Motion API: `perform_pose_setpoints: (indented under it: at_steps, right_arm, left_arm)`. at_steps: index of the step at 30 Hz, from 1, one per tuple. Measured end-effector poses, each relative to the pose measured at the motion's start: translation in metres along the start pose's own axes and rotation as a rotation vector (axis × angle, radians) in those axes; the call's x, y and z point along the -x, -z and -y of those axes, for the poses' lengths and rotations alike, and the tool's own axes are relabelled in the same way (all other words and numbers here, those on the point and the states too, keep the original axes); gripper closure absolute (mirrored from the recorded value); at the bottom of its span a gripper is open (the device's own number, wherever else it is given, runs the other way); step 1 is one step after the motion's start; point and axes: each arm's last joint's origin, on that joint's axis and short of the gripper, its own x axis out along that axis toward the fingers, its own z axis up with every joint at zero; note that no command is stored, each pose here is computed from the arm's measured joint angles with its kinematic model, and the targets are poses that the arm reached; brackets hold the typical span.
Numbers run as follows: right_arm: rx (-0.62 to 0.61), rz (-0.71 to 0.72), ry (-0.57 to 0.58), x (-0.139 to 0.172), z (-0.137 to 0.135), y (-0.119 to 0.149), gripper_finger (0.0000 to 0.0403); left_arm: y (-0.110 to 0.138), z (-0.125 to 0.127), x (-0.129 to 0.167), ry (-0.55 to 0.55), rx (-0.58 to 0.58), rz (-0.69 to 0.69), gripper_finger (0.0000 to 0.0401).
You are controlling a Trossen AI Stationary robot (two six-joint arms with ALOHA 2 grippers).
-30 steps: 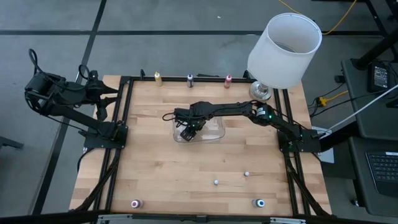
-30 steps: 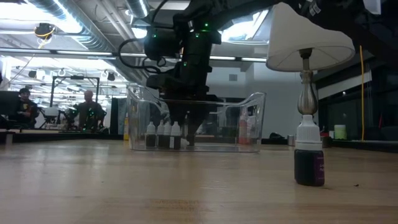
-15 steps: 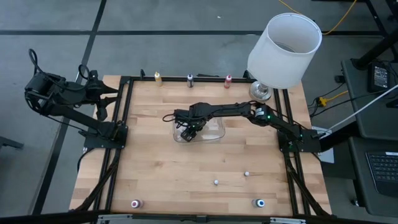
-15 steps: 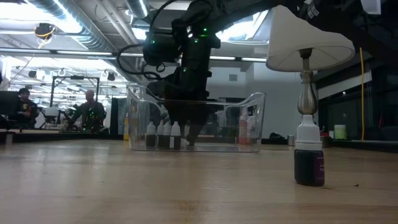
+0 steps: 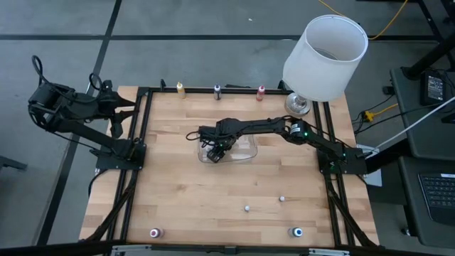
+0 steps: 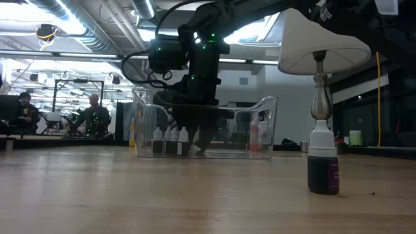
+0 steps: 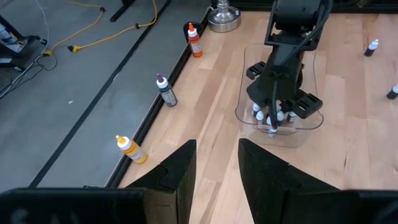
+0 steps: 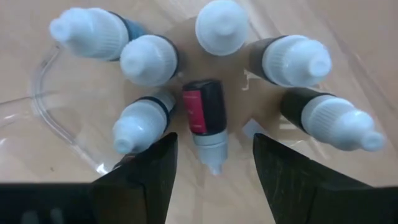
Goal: Pick & Place food coloring
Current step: Put the pink food coloring bottle into the transparent bin
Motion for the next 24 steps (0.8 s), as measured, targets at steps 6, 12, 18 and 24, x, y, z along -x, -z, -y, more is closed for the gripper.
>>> perform_pose_setpoints:
  at_steps: [6,12,18,24]
  right_arm:
    - [0.001,0.002,0.003,-0.0002,0.0002,-0.0002,0.0201]
    - [0.006,0.002,0.003,-0.0005,0.0002,-0.0002,0.0262]
    - [0.027,0.003,0.006,-0.0005,0.0003,-0.0002,0.0339]
    - [0.027,-0.013,0.016,-0.0003,0.0013,0.0012,0.0345]
  left_arm:
    - [0.0000,0.0000,0.0000,0.001,-0.002,0.000,0.0285]
    - [0.0000,0.0000,0.0000,0.001,-0.003,0.000,0.0285]
    - [0.0000,0.0000,0.0000,0.001,-0.003,0.000,0.0285]
    - [0.0000,0.0000,0.0000,0.001,-0.003,0.000,0.0285]
